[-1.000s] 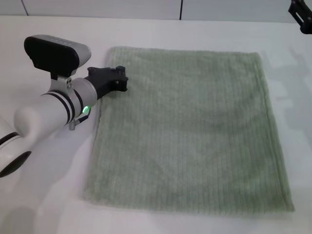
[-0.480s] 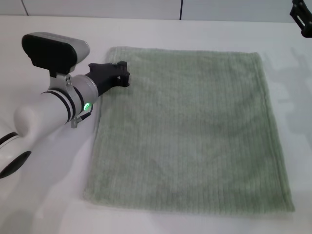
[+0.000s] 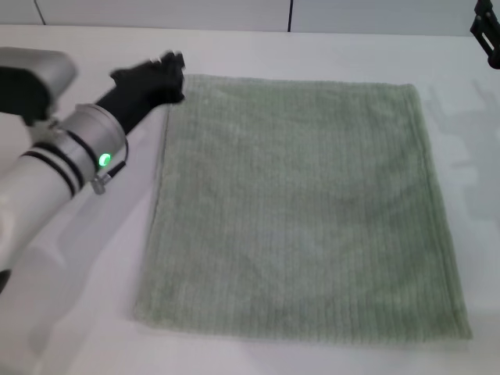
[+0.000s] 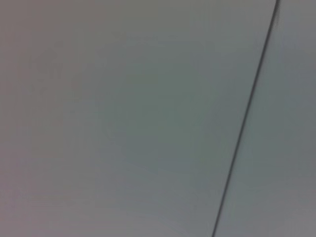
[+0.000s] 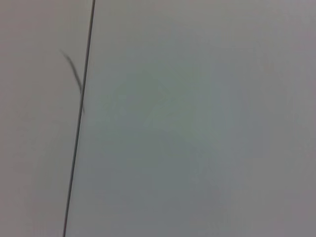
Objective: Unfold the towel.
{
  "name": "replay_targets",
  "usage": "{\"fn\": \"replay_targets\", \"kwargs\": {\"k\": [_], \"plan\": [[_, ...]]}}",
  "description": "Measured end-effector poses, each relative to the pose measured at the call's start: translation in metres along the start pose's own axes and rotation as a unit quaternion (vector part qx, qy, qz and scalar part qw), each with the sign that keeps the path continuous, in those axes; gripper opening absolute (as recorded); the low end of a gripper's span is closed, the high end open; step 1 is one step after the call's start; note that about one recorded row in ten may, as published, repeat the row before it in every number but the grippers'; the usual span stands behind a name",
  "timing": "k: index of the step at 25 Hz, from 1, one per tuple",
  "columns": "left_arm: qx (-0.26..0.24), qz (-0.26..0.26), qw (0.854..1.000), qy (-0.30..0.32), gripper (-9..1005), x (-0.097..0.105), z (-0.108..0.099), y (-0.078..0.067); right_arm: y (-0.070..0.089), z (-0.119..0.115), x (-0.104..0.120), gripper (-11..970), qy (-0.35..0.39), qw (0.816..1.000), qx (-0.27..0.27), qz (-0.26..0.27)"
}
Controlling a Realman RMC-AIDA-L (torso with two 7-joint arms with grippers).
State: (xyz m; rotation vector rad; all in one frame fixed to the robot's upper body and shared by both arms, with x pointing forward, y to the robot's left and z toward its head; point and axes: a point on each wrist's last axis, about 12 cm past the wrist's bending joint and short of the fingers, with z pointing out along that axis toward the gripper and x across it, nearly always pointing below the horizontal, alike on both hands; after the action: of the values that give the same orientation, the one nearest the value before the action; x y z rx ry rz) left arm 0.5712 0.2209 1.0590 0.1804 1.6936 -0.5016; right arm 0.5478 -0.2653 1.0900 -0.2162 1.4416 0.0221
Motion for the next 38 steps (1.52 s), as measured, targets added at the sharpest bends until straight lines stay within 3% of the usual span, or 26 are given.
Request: {"fn": "replay_targets", "kwargs": {"k": [11, 16, 25, 38], "plan": [[-0.018, 0.051, 0.991, -0.119, 110, -0.019, -0.027, 0.021, -0.009, 0.008, 0.016, 766, -0.011, 1.0, 0.021, 0.005], [-0.048, 0.073, 0.982, -0.169, 127, -0.022, -0.045, 0.04, -0.016, 0.009, 0.023, 766, -0.028, 0.999, 0.041, 0.007], [-0.06, 0.081, 0.979, -0.175, 158, -0.017, -0.052, 0.047, -0.021, 0.008, 0.029, 766, -0.03, 0.998, 0.059, 0.011], [-0.075, 0.08, 0.982, -0.152, 494, -0.015, -0.039, 0.052, -0.021, 0.009, 0.028, 767, -0.037, 0.998, 0.058, 0.007]]}}
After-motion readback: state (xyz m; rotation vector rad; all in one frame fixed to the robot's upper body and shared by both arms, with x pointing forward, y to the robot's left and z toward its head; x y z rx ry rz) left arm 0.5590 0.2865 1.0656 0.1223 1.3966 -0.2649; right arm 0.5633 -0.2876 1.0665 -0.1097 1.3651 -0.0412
